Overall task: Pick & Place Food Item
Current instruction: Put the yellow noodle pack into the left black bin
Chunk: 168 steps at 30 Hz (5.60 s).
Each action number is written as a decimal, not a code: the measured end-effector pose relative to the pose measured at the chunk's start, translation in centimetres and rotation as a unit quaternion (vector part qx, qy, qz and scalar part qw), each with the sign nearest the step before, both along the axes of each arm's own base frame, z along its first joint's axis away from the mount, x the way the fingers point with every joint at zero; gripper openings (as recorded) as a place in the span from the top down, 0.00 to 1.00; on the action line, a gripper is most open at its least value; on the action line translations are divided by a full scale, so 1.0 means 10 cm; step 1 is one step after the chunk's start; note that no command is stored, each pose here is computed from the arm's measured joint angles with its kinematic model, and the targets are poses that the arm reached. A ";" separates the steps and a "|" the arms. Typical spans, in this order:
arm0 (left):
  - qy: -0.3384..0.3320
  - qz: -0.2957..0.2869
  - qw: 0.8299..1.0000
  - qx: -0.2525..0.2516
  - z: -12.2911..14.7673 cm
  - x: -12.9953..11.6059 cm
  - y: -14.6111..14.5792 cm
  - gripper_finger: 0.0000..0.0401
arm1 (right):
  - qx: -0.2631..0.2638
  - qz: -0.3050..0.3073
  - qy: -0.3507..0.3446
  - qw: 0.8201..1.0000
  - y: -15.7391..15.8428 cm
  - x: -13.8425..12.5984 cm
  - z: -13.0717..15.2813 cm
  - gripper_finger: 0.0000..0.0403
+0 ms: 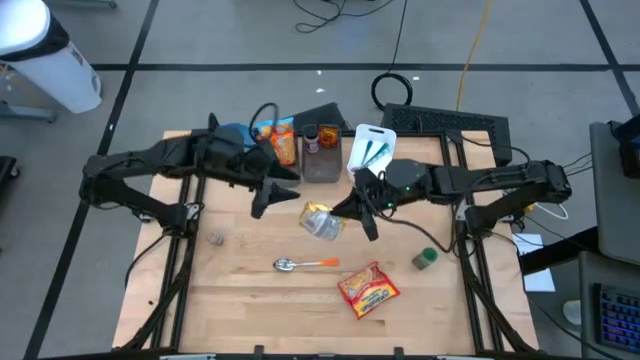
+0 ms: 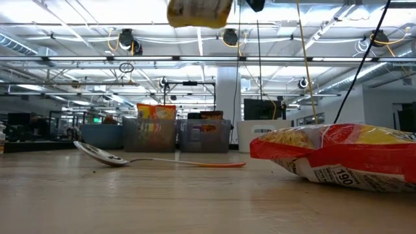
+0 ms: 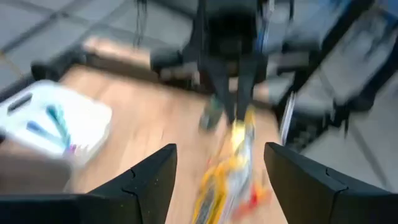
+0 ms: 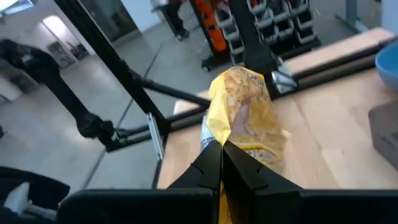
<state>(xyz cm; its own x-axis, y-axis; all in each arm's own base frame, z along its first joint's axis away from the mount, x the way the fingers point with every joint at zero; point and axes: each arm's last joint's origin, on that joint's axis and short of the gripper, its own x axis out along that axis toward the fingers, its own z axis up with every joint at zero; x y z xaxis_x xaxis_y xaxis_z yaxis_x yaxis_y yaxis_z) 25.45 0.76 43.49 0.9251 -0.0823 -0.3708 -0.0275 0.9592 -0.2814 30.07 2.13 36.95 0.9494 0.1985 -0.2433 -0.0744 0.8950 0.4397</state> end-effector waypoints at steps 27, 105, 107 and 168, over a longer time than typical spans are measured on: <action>0.102 -0.141 0.984 0.046 -0.15 0.68 -0.04 0.37 | 0.009 -0.002 -0.001 1.000 -0.04 0.13 -0.08 1.00; 0.089 -0.143 0.986 0.012 -0.21 0.82 -0.02 0.77 | 0.012 0.026 -0.021 0.999 -0.02 0.13 -0.04 1.00; 0.088 -0.143 0.986 0.012 -0.21 0.82 -0.02 0.78 | 0.012 0.026 -0.021 0.999 -0.02 0.13 -0.04 1.00; 0.117 -0.149 0.982 0.022 -0.23 0.74 0.01 0.98 | 0.008 0.025 -0.025 0.999 -0.02 0.13 -0.04 1.00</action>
<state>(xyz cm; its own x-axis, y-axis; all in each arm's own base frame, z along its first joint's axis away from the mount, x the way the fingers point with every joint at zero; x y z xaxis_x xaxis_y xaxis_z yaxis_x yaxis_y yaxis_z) 32.89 0.89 41.16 0.7523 -0.3144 -0.5790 0.1967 0.9459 -0.2581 31.42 1.89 36.59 0.9493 0.2488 -0.1924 -0.1403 0.8824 0.4491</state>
